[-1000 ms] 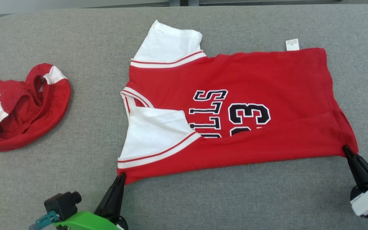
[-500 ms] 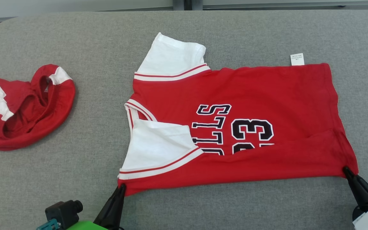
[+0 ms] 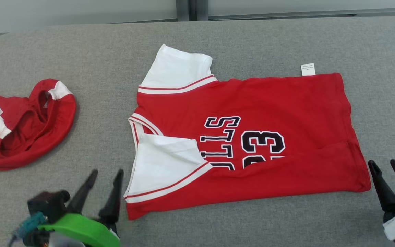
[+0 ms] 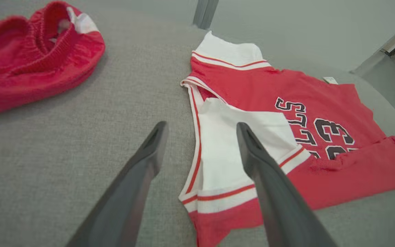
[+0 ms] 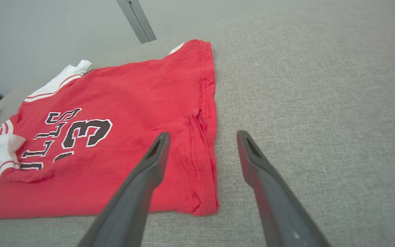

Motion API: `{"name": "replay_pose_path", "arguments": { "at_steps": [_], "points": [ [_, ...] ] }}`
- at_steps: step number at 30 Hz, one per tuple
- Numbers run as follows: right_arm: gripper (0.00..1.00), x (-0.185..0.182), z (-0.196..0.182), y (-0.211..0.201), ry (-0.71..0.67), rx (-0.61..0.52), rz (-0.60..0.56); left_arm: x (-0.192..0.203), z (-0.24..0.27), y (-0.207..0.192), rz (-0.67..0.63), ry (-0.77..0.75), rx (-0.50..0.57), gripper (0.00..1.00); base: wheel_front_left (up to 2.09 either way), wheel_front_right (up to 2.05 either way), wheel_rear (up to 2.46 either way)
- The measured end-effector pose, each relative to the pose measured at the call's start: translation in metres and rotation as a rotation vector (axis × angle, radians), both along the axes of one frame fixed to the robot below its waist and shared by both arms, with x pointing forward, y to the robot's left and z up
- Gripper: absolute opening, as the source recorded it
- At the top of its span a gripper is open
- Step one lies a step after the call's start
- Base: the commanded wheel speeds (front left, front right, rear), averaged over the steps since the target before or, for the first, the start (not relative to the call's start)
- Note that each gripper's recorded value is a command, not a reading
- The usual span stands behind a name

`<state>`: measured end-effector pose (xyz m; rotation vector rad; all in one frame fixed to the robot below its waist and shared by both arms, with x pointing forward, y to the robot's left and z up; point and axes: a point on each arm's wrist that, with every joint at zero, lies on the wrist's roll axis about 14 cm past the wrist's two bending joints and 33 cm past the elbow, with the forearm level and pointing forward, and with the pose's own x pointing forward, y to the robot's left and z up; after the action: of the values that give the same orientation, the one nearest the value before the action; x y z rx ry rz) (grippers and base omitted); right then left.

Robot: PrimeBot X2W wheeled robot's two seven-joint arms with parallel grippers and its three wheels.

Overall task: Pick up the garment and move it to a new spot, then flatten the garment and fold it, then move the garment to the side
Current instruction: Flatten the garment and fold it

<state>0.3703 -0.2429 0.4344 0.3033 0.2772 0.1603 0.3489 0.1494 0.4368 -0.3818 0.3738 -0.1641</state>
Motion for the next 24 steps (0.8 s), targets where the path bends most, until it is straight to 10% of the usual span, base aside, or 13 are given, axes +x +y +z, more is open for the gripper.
{"name": "replay_pose_path", "arguments": {
  "at_steps": [7,24],
  "points": [
    [1.00,0.026,0.027,0.042,-0.139,-0.002,0.085,0.082,0.082,-0.006,-0.157,-0.204,0.116,1.00,0.00,0.00,0.00],
    [1.00,0.091,0.012,0.082,-0.178,-0.016,0.192,0.259,0.036,-0.037,-0.403,0.079,0.405,1.00,0.00,0.00,0.00]
  ]
}}
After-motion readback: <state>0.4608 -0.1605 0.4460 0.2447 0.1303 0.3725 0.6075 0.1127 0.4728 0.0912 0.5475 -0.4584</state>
